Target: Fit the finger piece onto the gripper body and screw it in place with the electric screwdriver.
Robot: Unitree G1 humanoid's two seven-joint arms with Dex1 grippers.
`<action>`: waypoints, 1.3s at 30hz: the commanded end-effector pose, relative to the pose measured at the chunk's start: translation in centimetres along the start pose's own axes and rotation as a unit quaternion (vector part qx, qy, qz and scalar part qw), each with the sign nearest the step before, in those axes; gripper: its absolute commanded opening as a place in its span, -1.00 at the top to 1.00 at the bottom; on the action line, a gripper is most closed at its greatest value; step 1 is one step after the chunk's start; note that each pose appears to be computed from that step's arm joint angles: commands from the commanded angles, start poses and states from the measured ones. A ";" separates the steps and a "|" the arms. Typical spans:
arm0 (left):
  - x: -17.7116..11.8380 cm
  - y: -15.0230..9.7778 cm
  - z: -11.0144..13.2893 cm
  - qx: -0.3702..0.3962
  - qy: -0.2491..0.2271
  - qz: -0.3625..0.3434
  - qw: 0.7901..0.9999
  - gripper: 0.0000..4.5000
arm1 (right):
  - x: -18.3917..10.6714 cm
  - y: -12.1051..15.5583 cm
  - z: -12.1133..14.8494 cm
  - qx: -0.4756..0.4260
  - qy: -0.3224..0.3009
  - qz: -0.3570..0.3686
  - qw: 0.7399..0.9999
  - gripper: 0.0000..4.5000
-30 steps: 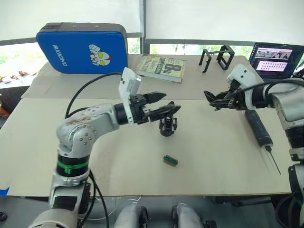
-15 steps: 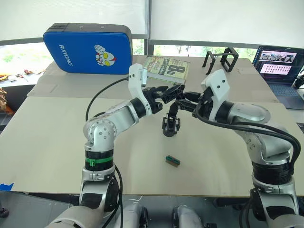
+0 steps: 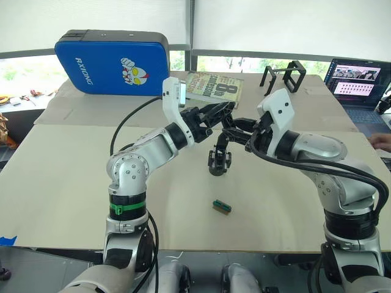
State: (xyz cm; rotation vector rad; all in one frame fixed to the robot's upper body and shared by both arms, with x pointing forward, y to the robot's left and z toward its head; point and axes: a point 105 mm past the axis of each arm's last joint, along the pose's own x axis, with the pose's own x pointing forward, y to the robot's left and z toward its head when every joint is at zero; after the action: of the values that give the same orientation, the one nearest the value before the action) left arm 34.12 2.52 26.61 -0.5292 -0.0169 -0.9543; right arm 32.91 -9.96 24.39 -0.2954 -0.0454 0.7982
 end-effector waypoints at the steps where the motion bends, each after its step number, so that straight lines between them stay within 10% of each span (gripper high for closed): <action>1: 0.2 -1.5 1.0 0.013 -0.017 -0.028 0.999 0.29 | -0.5 0.1 2.2 -0.026 -0.035 -0.008 0.999 0.50; 5: 0.4 -1.2 0.3 0.006 -0.004 -0.022 1.000 1.00 | -0.4 0.1 2.9 -0.037 -0.048 -0.011 0.998 0.50; 15: 0.6 -1.5 0.4 0.011 0.000 -0.036 0.999 1.00 | -0.9 -0.1 4.2 -0.093 -0.078 -0.026 0.992 0.50; 20: -0.5 -2.1 1.1 0.077 0.049 -0.091 0.992 1.00 | -2.6 1.3 5.2 -0.067 -0.078 0.063 0.993 -0.38; 27: -3.7 -4.9 3.8 0.148 0.156 -0.262 0.941 1.00 | -6.6 1.4 7.5 0.062 -0.045 0.280 0.957 -0.38; 39: -4.6 -7.6 4.4 0.149 0.198 -0.356 0.901 1.00 | -4.6 2.4 7.2 0.149 -0.024 0.359 0.921 -0.38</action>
State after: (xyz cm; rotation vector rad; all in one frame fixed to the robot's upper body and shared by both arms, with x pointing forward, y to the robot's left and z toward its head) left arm 27.02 4.67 31.37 -0.0392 0.0598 -1.7136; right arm 27.69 -10.17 30.03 0.0368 0.1791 1.4990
